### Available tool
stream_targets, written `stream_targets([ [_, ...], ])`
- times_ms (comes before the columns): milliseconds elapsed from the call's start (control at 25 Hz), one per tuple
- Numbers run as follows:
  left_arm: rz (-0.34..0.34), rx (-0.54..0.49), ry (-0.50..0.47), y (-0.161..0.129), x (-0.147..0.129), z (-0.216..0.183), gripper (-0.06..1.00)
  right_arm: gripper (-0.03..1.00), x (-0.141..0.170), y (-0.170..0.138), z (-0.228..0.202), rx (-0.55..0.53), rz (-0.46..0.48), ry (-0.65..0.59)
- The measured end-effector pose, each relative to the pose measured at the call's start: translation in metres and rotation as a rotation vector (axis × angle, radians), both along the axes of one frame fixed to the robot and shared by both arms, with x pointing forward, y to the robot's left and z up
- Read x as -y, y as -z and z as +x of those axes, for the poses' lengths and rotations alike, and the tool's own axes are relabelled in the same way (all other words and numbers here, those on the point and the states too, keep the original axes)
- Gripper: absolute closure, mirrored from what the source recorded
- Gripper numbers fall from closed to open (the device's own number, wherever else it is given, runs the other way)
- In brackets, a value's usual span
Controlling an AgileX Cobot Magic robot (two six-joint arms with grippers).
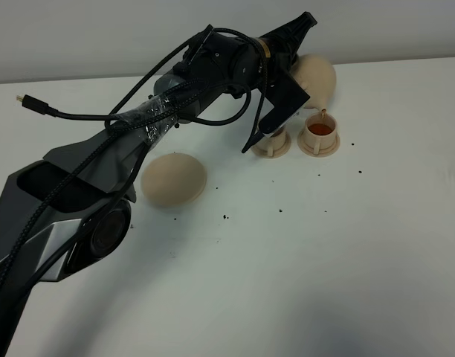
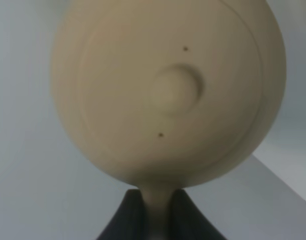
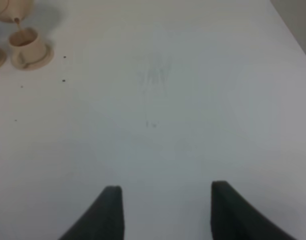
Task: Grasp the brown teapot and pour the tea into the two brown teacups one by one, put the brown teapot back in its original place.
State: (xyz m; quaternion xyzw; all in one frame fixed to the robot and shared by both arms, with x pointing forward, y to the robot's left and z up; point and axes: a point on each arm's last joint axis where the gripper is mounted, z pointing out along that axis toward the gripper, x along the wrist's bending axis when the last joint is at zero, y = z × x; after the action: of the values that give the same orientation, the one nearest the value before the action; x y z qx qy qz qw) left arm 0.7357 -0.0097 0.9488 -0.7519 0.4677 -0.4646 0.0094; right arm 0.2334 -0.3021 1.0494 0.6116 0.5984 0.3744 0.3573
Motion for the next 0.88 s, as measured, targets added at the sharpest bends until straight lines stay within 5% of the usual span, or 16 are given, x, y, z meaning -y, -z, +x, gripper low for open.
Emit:
stream_targets([
  [880,0.003,0.003,0.002,-0.0018,0.0003,-0.0005,0.79,0.54,0.0000,0.0000,0.0000,0.000,0.000,0.000],
])
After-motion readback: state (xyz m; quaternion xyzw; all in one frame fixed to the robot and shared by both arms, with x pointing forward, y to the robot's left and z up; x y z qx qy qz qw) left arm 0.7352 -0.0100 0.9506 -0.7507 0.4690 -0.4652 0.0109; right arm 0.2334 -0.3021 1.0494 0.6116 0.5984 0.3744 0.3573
